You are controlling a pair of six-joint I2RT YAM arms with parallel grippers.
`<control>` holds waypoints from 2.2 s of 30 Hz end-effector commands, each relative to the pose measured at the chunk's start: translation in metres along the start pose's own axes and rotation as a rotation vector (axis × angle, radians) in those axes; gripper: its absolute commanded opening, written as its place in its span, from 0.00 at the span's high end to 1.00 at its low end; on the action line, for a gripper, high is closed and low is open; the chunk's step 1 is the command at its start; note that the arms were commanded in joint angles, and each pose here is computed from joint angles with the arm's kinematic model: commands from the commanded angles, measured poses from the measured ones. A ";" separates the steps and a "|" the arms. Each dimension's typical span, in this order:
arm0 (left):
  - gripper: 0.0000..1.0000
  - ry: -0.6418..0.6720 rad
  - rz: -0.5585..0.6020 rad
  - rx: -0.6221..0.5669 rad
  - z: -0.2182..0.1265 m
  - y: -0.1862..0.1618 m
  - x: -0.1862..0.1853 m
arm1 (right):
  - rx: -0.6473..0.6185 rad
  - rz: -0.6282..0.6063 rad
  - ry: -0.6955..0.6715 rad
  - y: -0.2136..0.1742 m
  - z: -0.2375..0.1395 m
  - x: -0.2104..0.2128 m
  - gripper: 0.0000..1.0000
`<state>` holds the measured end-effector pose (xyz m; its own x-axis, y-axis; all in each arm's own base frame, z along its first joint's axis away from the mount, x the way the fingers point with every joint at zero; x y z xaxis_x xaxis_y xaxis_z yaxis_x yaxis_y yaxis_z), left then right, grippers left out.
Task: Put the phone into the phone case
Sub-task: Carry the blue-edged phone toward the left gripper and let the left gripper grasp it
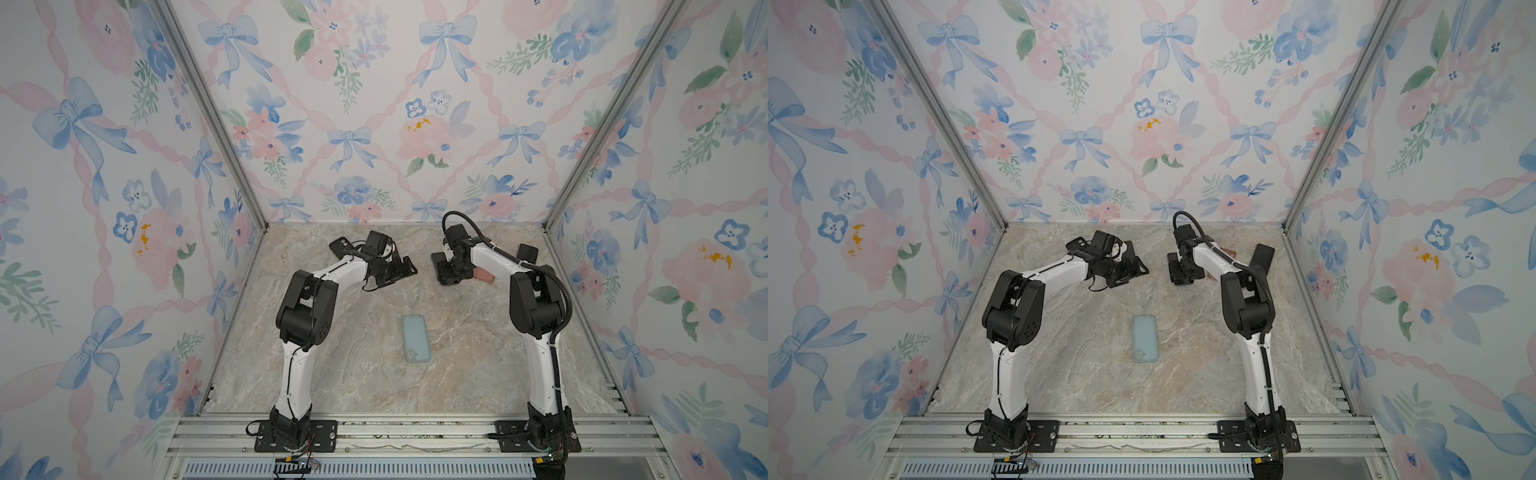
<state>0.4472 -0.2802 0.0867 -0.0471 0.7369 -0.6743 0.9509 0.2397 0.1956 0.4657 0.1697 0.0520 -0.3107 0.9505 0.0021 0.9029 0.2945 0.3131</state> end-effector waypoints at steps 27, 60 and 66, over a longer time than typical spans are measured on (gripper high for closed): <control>0.28 -0.198 -0.128 0.242 0.061 -0.050 -0.021 | -0.118 0.015 0.196 -0.114 -0.034 0.056 0.42; 0.75 -0.333 -0.193 0.273 0.101 -0.049 -0.006 | -0.143 -0.008 0.260 -0.122 -0.028 0.060 0.39; 0.83 -0.339 -0.185 0.271 0.098 -0.051 -0.007 | -0.149 -0.010 0.258 -0.119 -0.029 0.060 0.37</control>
<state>0.4348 -0.3690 0.0380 -0.1133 0.4008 -0.9091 0.9903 0.1193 -0.0709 0.3406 0.1901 0.0495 -0.3970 0.8917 0.2172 0.8368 0.2545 0.4848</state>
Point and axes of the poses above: each gripper's point midway between its finger pads, its own z axis out along the fingers, its own x axis along the line the jaws close on, y = z × x, the point moved 2 cm from there along -z, back along the fingers, and after that the axes turned 7 degrees about -z, right-handed, at the moved point
